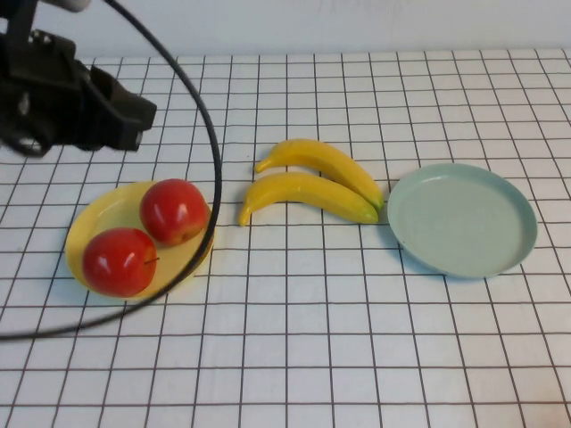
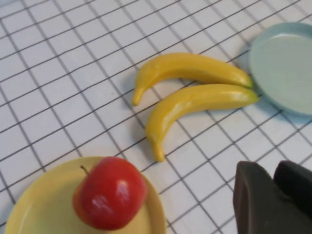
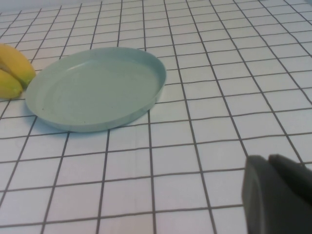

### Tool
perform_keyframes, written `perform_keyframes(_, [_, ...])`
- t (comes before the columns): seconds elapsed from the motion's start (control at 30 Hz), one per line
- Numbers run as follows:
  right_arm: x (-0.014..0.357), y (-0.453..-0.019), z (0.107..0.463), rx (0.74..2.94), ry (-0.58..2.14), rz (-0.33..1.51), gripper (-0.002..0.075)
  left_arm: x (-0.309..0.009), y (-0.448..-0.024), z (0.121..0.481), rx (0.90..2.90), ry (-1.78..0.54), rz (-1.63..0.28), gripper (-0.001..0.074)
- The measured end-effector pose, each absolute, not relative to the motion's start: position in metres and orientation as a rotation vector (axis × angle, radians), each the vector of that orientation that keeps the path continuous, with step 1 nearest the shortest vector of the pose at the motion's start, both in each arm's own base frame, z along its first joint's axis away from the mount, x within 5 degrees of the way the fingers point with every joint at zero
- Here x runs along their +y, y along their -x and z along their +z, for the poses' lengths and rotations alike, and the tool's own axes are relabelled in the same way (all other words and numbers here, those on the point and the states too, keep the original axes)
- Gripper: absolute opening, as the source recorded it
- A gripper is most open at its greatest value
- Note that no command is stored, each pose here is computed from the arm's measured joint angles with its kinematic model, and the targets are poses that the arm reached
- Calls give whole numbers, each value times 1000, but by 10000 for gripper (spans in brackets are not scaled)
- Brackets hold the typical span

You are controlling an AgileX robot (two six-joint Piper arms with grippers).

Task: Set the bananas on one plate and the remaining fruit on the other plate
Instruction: Put another type of fruit in the right plate

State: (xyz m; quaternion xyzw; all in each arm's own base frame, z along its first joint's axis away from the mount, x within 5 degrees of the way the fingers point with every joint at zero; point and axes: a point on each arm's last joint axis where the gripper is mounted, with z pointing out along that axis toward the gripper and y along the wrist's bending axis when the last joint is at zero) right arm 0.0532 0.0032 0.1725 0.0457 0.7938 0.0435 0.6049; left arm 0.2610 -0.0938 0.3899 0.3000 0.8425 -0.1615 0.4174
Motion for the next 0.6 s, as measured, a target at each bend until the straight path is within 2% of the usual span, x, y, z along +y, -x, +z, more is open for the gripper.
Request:
perform_keyframes(0.13, [3, -53, 173, 1837, -106, 101, -15, -85, -216, 385, 2073, -725, -427, 13])
perform_keyframes(0.33, [3, -53, 173, 1837, -106, 101, -15, -69, -166, 379, 2083, -675, -382, 0])
perform_keyframes(0.47, [3, -53, 173, 1837, -106, 101, -15, -62, -147, 366, 2193, -678, -358, 0])
perform_keyframes(0.6, [3, -53, 173, 1837, -106, 101, -15, -52, -136, 354, 2387, -608, -292, 0])
